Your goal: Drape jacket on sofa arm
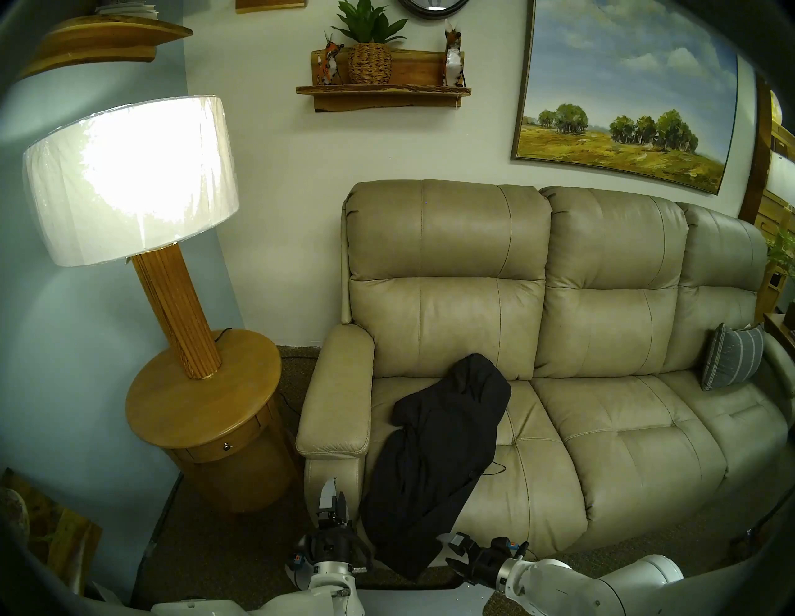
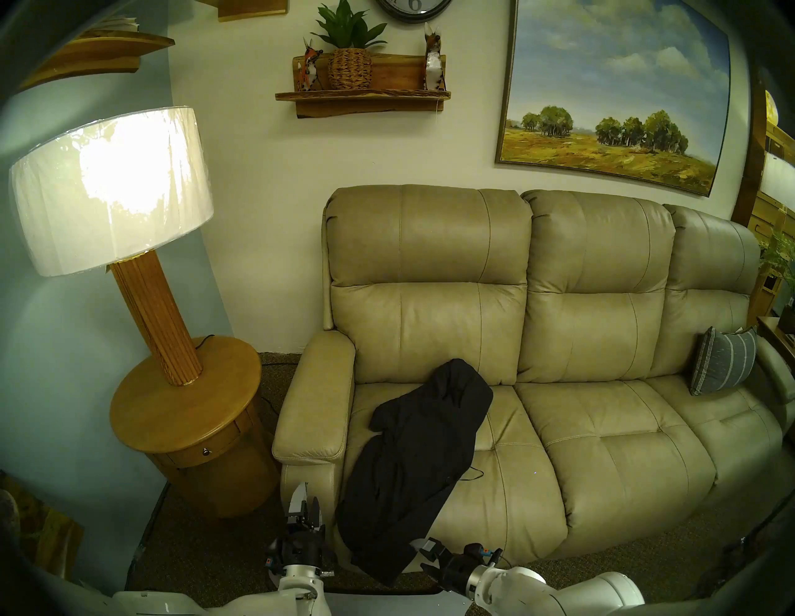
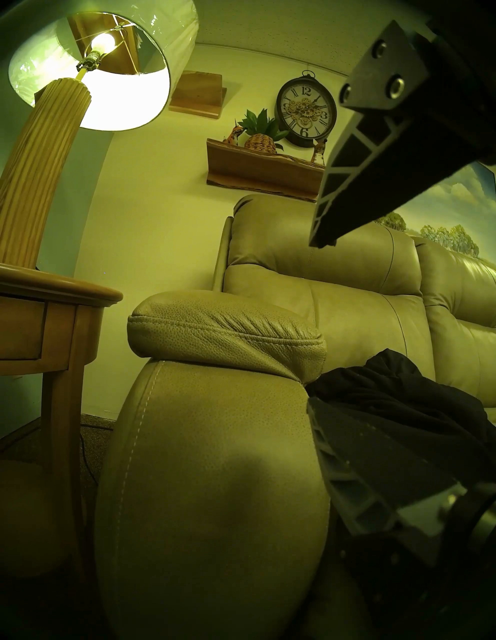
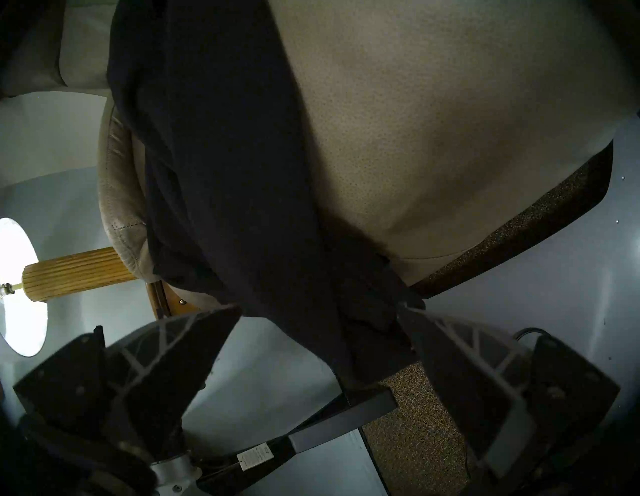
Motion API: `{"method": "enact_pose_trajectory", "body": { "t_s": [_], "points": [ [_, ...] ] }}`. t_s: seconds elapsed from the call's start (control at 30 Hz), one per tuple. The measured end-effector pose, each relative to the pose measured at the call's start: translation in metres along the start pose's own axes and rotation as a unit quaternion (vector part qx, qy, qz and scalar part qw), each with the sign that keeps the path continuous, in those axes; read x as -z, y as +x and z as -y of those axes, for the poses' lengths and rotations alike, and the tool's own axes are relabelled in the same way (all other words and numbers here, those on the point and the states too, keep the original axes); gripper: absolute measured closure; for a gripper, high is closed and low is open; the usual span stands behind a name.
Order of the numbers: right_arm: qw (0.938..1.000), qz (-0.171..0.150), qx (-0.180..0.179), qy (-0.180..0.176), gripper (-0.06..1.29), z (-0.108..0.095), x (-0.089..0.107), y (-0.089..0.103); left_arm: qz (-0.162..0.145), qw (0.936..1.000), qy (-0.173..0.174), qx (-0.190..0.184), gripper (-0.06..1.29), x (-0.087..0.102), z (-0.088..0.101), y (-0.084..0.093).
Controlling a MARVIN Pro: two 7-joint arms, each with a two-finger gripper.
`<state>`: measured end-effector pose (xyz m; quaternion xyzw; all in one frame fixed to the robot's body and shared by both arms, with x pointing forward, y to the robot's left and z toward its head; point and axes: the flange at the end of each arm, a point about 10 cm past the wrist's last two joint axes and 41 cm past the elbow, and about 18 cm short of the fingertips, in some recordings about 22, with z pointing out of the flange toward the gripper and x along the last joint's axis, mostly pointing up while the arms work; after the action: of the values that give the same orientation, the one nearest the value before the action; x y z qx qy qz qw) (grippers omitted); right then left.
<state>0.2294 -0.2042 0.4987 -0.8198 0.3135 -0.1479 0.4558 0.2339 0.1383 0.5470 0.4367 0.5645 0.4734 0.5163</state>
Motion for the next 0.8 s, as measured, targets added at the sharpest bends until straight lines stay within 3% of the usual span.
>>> {"method": "enact_pose_trajectory", "body": {
  "t_s": [0.13,0.43,0.8],
  "points": [
    [0.9999,-0.006,0.001,-0.013,-0.02,0.016,-0.025,-0.008,0.0,1.0,0.001,0.0,0.04,0.0,0.0,0.0],
    [0.9992,-0.02,-0.002,-0.034,-0.02,0.038,-0.057,-0.016,0.0,1.0,0.001,0.001,0.04,0.0,0.0,0.0],
    [0.9981,-0.04,-0.037,-0.03,-0.02,0.053,-0.074,-0.023,-0.001,1.0,0.002,0.002,0.04,0.0,0.0,0.0]
  ]
}}
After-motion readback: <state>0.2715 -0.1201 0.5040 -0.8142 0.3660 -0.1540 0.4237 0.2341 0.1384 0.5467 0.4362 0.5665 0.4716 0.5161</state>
